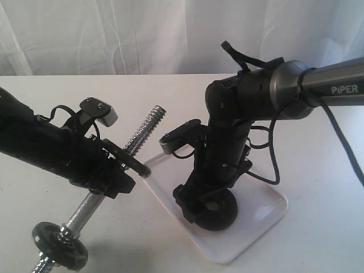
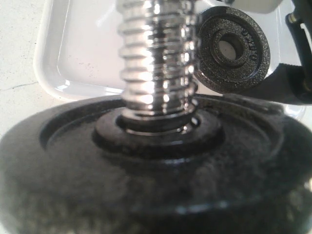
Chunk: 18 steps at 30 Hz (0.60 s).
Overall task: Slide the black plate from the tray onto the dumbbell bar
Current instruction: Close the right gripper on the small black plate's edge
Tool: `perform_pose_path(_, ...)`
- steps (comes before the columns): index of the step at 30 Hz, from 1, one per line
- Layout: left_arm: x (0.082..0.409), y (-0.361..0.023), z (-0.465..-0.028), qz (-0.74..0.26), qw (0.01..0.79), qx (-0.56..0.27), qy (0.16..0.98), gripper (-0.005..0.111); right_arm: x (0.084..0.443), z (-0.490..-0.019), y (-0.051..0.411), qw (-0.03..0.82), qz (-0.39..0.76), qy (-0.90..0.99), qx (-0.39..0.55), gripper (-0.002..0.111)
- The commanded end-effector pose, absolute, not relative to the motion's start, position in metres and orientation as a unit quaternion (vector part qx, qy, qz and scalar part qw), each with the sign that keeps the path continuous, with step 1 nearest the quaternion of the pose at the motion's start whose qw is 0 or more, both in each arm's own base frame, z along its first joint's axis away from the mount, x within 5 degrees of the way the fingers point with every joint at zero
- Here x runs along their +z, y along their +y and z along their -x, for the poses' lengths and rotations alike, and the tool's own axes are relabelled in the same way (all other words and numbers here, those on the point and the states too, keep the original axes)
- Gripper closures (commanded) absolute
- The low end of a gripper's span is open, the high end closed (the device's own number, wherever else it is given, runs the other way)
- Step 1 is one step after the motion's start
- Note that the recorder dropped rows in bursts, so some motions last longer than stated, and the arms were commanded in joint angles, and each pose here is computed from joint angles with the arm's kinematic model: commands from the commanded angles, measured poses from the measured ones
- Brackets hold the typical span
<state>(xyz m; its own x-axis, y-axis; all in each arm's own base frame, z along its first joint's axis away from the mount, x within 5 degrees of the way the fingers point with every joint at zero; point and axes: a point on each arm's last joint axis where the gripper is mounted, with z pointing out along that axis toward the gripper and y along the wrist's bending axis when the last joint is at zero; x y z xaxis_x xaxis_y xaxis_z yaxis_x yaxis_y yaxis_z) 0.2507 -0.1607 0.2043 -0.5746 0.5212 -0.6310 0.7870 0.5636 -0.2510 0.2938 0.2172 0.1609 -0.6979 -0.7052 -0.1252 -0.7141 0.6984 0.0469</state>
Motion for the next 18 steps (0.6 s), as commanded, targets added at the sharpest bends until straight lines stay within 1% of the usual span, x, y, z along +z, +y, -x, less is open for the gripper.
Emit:
perform_pose_path(1,0.229,-0.166,-0.25,-0.36,0.286,-0.301,0.835,0.107,0.155,-0.294,0.218,0.039,0.385,0.921,0.043,0.007)
perform_pose_path(10,0.229,-0.166,-0.25,-0.36,0.286,-0.301,0.835,0.107,0.134,-0.294,0.218,0.002,0.385,0.922,0.035,0.007)
perform_pose_path(18,0.229,-0.165,-0.251,-0.357,0.291,-0.296,0.837,0.107,0.132,-0.294,0.216,-0.004,0.388,0.921,0.029,0.008)
